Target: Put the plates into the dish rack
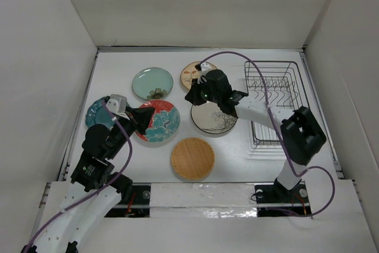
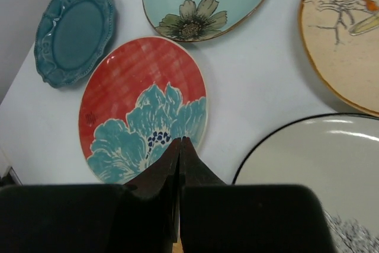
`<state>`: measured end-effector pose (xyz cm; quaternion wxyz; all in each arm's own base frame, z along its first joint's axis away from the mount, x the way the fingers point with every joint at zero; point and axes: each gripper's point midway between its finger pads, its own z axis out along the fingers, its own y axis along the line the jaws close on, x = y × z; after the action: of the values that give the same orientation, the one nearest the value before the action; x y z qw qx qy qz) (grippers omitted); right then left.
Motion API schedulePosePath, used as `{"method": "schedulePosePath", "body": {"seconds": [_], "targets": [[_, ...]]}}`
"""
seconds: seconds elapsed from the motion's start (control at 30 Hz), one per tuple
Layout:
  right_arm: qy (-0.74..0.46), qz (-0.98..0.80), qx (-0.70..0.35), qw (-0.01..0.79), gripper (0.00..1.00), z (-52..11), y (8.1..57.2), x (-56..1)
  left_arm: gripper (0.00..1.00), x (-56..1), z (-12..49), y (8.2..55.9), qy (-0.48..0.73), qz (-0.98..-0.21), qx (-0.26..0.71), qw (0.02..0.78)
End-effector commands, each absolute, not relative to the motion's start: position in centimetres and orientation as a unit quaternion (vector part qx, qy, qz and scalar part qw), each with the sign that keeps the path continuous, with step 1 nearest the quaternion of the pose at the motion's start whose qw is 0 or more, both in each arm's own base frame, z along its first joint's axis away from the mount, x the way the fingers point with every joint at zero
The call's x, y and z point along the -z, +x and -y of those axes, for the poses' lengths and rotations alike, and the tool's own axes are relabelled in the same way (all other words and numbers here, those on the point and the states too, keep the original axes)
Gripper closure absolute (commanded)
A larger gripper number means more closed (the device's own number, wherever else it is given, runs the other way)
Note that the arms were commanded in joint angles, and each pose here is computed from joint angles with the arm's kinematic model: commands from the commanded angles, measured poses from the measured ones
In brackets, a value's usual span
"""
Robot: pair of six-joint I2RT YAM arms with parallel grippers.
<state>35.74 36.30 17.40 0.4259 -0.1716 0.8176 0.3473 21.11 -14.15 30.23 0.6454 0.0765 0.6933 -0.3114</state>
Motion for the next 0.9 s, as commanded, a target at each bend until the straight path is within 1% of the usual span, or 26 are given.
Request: {"method": "schedulePosePath", "body": {"seconds": [0.0, 0.03, 0.07, 0.1, 0.13, 0.2, 0.27, 0.33, 0.4, 0.53, 0.63, 0.67, 0.77, 0.87], "targets": [[-0.205, -0.779, -0.394, 0.442, 0.89, -39.9, 36.5, -20.2, 1.0, -30.9, 14.2, 21.3, 0.08, -0.682, 0.311, 0.657], [-0.208, -0.782, -0.391, 0.44, 0.89, -39.8, 36.5, -19.9, 1.0, -30.8, 14.2, 21.4, 0.079, -0.683, 0.31, 0.656], [-0.213, -0.786, -0.389, 0.43, 0.73, -40.4, 37.0, -18.8, 1.0, -30.8, 14.0, 21.6, 0.074, -0.685, 0.305, 0.657], [-0.217, -0.791, -0.386, 0.422, 0.64, -40.7, 37.1, -18.1, 1.0, -30.7, 14.0, 21.7, 0.073, -0.687, 0.303, 0.656], [-0.222, -0.794, -0.385, 0.415, 0.59, -40.9, 37.2, -17.4, 1.0, -30.6, 14.0, 21.8, 0.073, -0.689, 0.302, 0.655], [-0.229, -0.804, -0.384, 0.393, 0.52, -41.8, 37.6, -15.4, 1.0, -30.7, 14.0, 21.9, 0.073, -0.689, 0.301, 0.656], [-0.23, -0.81, -0.38, 0.383, 0.44, -42.1, 37.9, -14.0, 0.91, -30.8, 13.9, 21.9, 0.07, -0.688, 0.299, 0.658], [-0.227, -0.82, -0.377, 0.365, 0.4, -42.4, 38.6, -12.0, 0.81, -30.7, 13.8, 22.0, 0.068, -0.688, 0.296, 0.659], [-0.231, -0.829, -0.379, 0.341, 0.35, -42.8, 38.4, -10.0, 0.78, -30.4, 13.8, 22.2, 0.067, -0.691, 0.293, 0.657], [-0.228, -0.837, -0.382, 0.318, 0.34, -42.9, 38.6, -7.7, 0.75, -30.1, 14.0, 22.5, 0.07, -0.697, 0.291, 0.651], [-0.229, -0.839, -0.394, 0.297, 0.36, -43.2, 37.9, -6.5, 0.74, -30.1, 14.0, 22.5, 0.072, -0.698, 0.291, 0.651], [-0.229, -0.839, -0.411, 0.273, 0.39, -43.5, 37.0, -5.7, 0.74, -30.1, 14.0, 22.6, 0.071, -0.698, 0.29, 0.651], [-0.225, -0.832, -0.443, 0.245, 0.46, -44.2, 35.9, -4.9, 0.71, -30.1, 14.0, 22.7, 0.071, -0.698, 0.288, 0.652], [-0.219, -0.833, -0.453, 0.228, 0.53, -44.3, 35.3, -4.0, 0.69, -30.1, 14.0, 22.6, 0.071, -0.698, 0.287, 0.652]]}}
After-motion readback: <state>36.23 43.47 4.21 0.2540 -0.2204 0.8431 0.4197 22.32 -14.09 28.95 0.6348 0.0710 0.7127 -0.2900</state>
